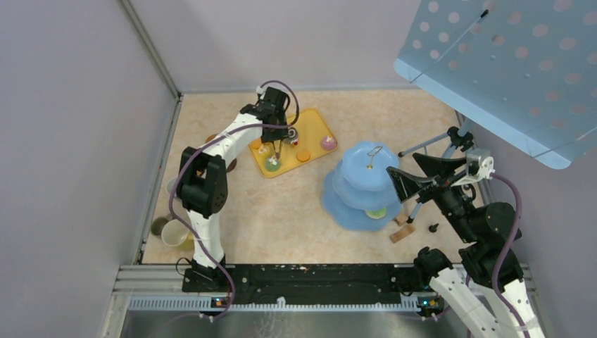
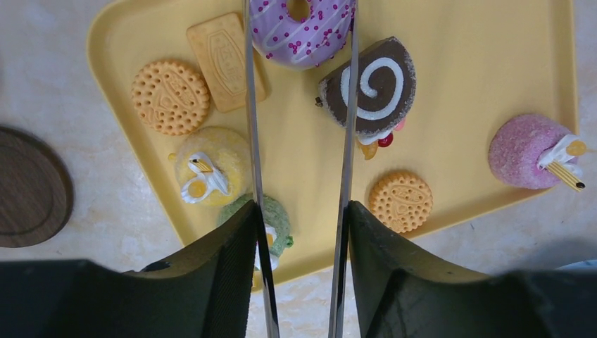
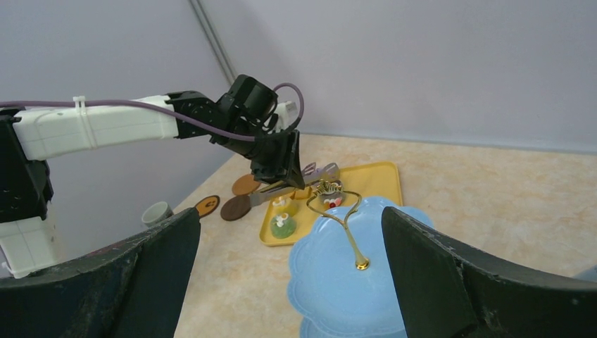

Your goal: Serve the afternoon tea

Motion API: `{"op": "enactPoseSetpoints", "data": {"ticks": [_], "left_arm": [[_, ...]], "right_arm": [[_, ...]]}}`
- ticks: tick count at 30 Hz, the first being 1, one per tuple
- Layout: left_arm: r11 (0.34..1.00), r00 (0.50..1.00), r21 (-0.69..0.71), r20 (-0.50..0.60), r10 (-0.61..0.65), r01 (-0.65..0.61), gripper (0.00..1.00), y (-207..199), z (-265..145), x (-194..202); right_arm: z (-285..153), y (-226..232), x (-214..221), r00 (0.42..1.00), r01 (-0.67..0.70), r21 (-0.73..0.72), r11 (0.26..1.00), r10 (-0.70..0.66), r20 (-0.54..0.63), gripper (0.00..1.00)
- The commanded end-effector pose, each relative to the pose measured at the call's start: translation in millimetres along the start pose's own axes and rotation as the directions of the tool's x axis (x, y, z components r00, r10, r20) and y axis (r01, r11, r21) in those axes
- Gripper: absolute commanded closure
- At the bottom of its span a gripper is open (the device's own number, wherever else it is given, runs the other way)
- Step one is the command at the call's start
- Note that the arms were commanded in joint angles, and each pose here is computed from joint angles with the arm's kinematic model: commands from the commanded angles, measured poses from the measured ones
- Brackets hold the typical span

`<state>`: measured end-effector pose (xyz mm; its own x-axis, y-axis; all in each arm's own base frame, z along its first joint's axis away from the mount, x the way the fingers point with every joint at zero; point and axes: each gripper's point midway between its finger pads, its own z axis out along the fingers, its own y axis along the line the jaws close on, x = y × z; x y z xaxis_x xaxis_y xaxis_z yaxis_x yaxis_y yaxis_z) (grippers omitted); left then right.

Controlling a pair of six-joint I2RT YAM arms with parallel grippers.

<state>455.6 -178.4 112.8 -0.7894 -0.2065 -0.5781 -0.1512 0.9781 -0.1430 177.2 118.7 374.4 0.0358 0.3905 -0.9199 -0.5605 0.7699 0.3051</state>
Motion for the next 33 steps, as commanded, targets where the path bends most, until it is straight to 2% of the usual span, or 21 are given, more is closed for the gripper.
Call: {"op": "enactPoseSetpoints", "data": {"ticks": [1,8,12,17,20,23,25,30,33], "left_arm": [[0.999,0.998,0.018,0.053,0.03,-0.031,0.51,-3.3,-7.3,-19.6],[0.992,0.969,0.035,0.223,0.109,-0.119,0.58,-4.1,-76.0,-72.4],[0.974,0.936,0.0,0.277,0.219,-0.228,0.58,16.2,-118.1,-73.9],[0.927,0.901,0.035,0.251,0.353,-0.373,0.62,31.7,-148.2,-27.3],[0.887,0.877,0.122,0.259,0.404,-0.445,0.63,20.5,-173.4,4.0],[0.793,0.797,0.184,0.328,0.507,-0.58,0.64,-11.4,-203.5,46.6],[0.738,0.758,0.209,0.321,0.567,-0.641,0.64,-29.1,-211.2,82.0],[0.753,0.789,0.236,0.168,0.591,-0.614,0.66,-28.6,-200.3,144.6],[0.738,0.779,0.258,0.123,0.615,-0.623,0.66,-27.2,-196.7,172.7]], "right_arm": [[1.6,4.3,-12.7,0.999,-0.002,-0.016,1.0,0.003,0.048,0.02],[0.5,4.7,-15.9,0.999,-0.003,-0.013,1.0,0.003,0.053,0.02],[1.0,5.7,-16.5,0.998,-0.01,-0.018,1.0,0.011,0.056,0.02],[4.2,5.9,-13.0,0.998,-0.019,-0.025,0.999,0.021,0.052,0.02],[6.7,7.0,-13.4,0.998,-0.023,-0.032,0.999,0.025,0.053,0.02],[8.6,6.6,-14.6,0.998,-0.022,-0.031,0.999,0.024,0.057,0.02],[9.5,5.8,-15.7,0.998,-0.023,-0.026,0.999,0.025,0.061,0.02],[11.8,5.9,-16.1,0.998,-0.021,-0.024,0.999,0.023,0.051,0.02],[10.2,4.6,-16.9,0.998,-0.024,-0.013,1.0,0.025,0.051,0.02]]}}
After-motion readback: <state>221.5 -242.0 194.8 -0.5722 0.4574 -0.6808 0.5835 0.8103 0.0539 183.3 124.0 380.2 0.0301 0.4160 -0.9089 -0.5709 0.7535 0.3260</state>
